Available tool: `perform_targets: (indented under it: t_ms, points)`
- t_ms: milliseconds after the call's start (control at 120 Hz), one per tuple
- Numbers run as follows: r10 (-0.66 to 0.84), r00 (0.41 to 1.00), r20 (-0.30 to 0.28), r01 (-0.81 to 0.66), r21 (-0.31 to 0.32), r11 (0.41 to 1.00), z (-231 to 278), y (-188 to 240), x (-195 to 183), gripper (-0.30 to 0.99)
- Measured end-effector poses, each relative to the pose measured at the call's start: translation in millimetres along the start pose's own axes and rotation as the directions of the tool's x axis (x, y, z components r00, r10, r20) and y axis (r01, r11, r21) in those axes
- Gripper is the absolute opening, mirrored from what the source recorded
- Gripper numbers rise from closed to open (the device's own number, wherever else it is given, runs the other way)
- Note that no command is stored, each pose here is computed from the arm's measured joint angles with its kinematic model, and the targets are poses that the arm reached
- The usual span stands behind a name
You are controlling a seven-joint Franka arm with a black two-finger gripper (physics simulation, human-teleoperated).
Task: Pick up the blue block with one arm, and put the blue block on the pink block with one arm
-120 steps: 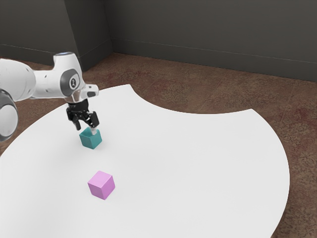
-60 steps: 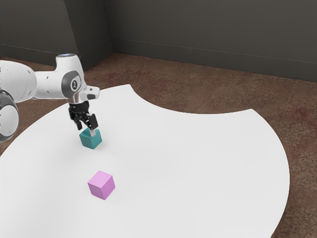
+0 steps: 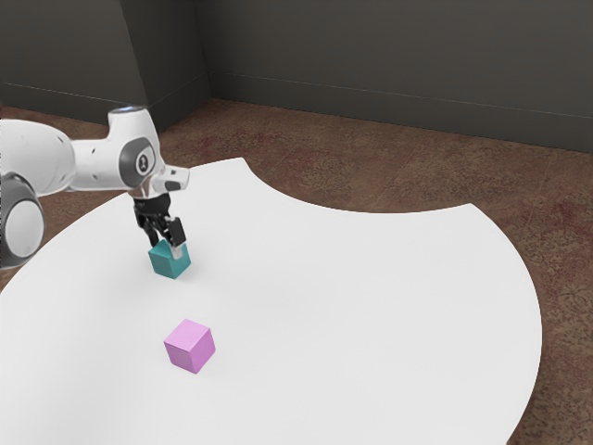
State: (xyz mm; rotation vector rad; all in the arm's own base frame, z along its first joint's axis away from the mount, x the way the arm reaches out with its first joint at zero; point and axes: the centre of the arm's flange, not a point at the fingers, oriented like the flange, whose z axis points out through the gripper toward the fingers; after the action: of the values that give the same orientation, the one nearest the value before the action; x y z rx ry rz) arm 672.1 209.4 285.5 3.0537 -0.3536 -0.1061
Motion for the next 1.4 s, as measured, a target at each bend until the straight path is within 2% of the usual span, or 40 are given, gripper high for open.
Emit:
perform_targets:
  t_ms: [333, 925, 1083, 1233, 1400]
  points:
    - [-0.011, 1.000, 0.005, 0.011, -0.015, 1.000, 10.7, -7.5, 1.8, 0.67]
    - [-0.021, 0.999, 0.049, 0.025, -0.075, 0.997, 14.1, -13.0, 8.9, 0.67]
    - [-0.022, 0.999, 0.047, 0.025, -0.065, 0.998, 7.2, -10.8, 7.2, 0.67]
    - [-0.021, 0.999, 0.028, 0.022, -0.035, 0.999, -1.0, -8.0, 7.4, 0.67]
    - [-0.019, 0.999, 0.035, 0.019, 0.006, 1.000, -0.8, -7.0, 10.0, 0.67]
